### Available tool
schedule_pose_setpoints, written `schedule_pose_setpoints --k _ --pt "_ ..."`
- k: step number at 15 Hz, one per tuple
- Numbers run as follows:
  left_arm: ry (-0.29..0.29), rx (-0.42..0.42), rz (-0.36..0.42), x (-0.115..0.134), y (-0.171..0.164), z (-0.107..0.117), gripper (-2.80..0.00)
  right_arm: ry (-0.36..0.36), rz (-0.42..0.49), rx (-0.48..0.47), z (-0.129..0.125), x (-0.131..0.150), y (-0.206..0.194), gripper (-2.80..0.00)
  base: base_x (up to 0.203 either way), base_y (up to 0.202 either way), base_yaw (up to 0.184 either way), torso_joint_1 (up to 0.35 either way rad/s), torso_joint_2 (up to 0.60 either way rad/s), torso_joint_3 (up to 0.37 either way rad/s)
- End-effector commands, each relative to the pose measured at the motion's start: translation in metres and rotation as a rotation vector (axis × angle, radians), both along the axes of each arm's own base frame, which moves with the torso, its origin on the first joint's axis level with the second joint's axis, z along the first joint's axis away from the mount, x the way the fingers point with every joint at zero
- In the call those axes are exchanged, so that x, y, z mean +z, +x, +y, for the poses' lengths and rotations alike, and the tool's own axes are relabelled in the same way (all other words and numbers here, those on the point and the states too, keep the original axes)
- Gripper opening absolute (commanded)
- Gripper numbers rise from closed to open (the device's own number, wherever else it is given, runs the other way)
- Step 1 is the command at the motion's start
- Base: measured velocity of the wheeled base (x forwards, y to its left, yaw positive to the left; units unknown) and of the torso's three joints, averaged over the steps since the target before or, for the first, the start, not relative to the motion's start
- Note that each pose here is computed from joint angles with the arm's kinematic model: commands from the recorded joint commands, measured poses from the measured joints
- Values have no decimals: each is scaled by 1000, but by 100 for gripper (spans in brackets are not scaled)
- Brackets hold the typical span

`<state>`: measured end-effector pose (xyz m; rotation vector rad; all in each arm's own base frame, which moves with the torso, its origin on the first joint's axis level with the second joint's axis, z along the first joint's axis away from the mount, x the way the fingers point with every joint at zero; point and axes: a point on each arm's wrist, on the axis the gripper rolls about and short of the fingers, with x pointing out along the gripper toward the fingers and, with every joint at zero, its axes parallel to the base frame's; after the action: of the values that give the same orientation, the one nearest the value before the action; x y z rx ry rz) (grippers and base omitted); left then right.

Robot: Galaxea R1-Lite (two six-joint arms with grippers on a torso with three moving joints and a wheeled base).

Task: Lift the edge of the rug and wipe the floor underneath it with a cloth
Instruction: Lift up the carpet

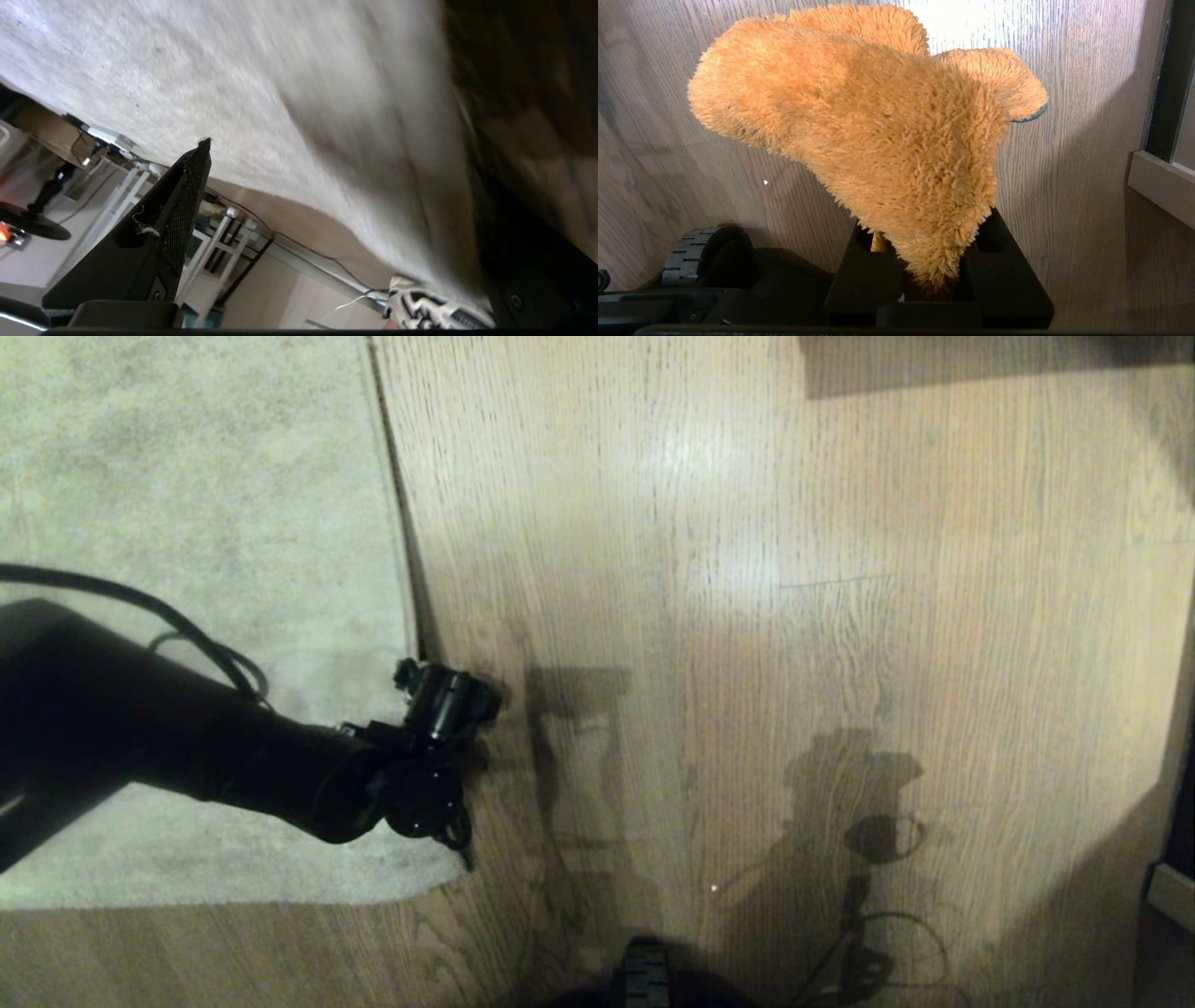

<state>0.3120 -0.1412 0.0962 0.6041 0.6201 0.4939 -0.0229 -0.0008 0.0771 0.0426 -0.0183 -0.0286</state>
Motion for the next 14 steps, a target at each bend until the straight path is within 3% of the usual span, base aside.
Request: schedule_pose_setpoints --k 1,12,14 --pt "19 -17 22 -3 -16 0 0 1 1 0 0 0 0 -280 0 0 0 0 0 0" --pt "201 45 81 -33 -39 1 0 1 1 0 0 0 0 -280 0 0 0 0 0 0" --pt "209 39 81 -37 -40 -3 0 -1 1 0 0 0 0 -280 0 0 0 0 0 0"
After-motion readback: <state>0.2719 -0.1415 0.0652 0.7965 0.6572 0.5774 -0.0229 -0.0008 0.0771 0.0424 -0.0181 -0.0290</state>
